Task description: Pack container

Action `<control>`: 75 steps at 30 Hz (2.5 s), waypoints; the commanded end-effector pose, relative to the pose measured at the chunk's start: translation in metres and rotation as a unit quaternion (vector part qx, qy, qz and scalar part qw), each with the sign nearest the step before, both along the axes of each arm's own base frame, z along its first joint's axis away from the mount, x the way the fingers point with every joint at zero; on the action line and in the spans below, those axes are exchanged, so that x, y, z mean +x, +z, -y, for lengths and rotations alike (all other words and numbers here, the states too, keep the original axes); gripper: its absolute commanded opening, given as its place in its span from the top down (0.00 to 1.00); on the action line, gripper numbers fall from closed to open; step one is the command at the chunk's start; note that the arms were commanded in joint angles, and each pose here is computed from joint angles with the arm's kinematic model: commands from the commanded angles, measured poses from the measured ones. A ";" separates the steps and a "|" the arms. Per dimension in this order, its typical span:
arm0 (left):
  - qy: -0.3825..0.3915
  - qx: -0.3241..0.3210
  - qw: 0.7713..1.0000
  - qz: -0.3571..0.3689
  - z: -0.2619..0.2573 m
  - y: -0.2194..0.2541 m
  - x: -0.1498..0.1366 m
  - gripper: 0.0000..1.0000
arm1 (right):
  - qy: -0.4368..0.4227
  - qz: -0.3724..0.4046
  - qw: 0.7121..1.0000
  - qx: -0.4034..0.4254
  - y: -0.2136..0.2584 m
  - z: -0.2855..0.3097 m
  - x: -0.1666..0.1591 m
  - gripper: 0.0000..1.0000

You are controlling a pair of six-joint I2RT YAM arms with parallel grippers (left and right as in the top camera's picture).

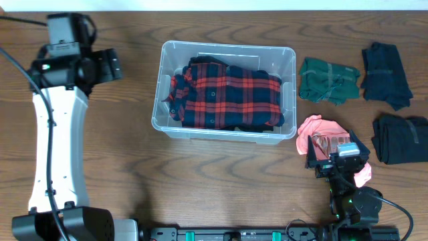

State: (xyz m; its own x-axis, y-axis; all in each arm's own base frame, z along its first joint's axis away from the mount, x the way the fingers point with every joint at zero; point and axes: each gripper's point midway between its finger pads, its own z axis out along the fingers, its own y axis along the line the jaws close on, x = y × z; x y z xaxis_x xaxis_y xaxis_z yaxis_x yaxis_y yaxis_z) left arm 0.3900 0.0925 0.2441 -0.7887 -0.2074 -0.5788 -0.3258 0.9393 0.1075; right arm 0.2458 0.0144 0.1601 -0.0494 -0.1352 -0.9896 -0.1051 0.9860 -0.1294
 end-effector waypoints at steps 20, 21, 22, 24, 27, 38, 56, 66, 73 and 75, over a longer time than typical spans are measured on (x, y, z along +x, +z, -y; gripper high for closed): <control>0.034 0.044 0.998 -0.035 -0.058 -0.004 -0.023 0.02 | 0.000 -0.001 1.000 0.005 -0.001 -0.001 0.000 0.01; 0.039 0.048 0.997 -0.036 -0.062 -0.003 -0.024 0.02 | 0.000 -0.001 1.000 0.005 -0.001 -0.001 0.000 0.01; 0.044 0.048 0.997 -0.037 -0.065 -0.003 -0.026 0.02 | 0.000 -0.001 1.000 0.005 -0.001 -0.001 0.000 0.01; 0.053 0.047 0.997 -0.039 -0.071 -0.004 -0.029 0.02 | 0.000 -0.001 1.000 0.005 -0.001 -0.001 0.000 0.01; 0.063 0.045 0.996 -0.044 -0.078 -0.005 -0.034 0.02 | 0.000 -0.001 1.000 0.005 -0.001 -0.001 0.000 0.01; 0.066 0.045 0.996 -0.043 -0.080 -0.005 -0.035 0.02 | 0.000 -0.001 1.000 0.005 -0.001 -0.001 0.000 0.01; 0.066 0.045 0.996 -0.044 -0.080 -0.005 -0.035 0.02 | -0.011 0.000 1.000 0.004 -0.001 0.003 0.000 0.01; 0.066 0.045 0.996 -0.044 -0.080 -0.005 -0.035 0.02 | 0.000 -0.001 1.000 0.005 -0.001 -0.001 0.000 0.01; 0.066 0.045 0.996 -0.044 -0.080 -0.005 -0.035 0.02 | -0.001 0.005 1.000 0.005 0.002 0.000 0.000 0.01; 0.066 0.045 0.996 -0.044 -0.080 -0.005 -0.035 0.02 | 0.016 0.011 1.000 0.007 0.005 -0.006 0.000 0.01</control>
